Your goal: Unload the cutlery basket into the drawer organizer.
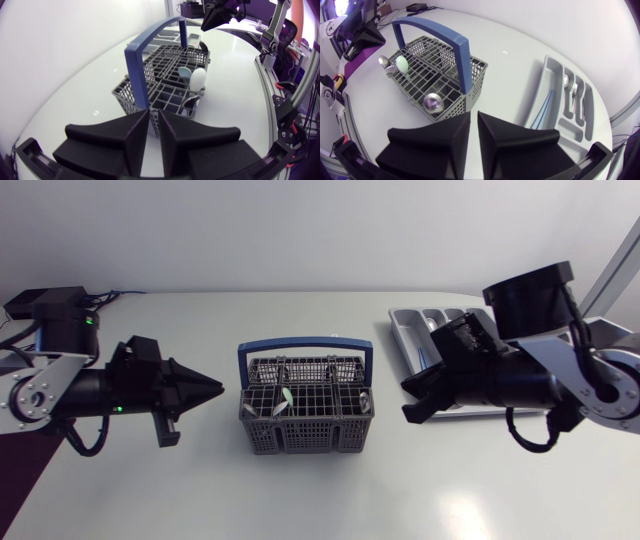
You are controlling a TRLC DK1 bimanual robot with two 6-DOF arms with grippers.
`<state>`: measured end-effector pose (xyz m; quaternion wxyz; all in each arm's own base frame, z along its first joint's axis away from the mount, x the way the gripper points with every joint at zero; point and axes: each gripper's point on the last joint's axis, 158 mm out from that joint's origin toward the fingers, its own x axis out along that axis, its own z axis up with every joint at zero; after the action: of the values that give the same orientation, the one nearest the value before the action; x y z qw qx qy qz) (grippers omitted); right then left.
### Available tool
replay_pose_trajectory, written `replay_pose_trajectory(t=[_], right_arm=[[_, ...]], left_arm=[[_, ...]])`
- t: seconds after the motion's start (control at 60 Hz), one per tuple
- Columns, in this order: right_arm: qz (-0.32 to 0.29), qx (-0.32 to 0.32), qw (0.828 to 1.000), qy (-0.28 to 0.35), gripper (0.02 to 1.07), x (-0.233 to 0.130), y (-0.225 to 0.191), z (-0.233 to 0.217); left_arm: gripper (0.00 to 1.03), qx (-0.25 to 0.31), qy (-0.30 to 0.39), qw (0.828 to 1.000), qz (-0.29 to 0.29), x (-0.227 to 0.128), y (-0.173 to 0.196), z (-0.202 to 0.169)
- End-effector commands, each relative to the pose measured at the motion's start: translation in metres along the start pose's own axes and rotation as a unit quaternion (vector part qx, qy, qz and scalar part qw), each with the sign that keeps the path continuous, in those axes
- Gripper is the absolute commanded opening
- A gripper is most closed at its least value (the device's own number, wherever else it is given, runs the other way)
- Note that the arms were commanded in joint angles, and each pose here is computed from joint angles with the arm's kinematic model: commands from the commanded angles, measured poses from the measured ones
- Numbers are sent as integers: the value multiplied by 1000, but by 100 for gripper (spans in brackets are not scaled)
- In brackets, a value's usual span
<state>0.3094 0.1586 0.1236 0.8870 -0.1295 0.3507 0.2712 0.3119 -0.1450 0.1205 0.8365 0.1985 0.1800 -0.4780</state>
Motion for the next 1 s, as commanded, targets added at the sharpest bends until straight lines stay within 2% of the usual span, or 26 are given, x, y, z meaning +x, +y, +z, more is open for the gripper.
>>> replay_pose_trajectory(t=[0.0, 0.133, 0.267, 0.35, 0.483, 0.75, 0.9, 0.983], right_arm=[[-3, -13, 1000, 7, 54, -7, 0, -14], [-4, -29, 1000, 2, 90, -17, 1, -16], [-2, -39, 999, 3, 100, -18, 4, -23], [4, -48, 999, -1, 101, -20, 10, -25], [7, -69, 998, -9, 101, -22, 15, -27], [31, -107, 994, 18, 101, -15, 33, -51], [38, -122, 991, 24, 101, -14, 39, -59], [36, -127, 991, 20, 101, -15, 38, -59]], left_arm=[[28, 54, -17, 998, 17, -18, -4, 18], [49, 111, -11, 994, 12, -30, -15, 27], [65, 182, 26, 983, -18, -27, -31, 23], [74, 230, 48, 972, -25, -22, -40, 21], [85, 320, 75, 944, -30, -14, -57, 26], [85, 439, 133, 888, -40, 5, -57, 30], [84, 477, 161, 862, -56, 7, -56, 29], [78, 501, 177, 845, -62, 10, -55, 26]])
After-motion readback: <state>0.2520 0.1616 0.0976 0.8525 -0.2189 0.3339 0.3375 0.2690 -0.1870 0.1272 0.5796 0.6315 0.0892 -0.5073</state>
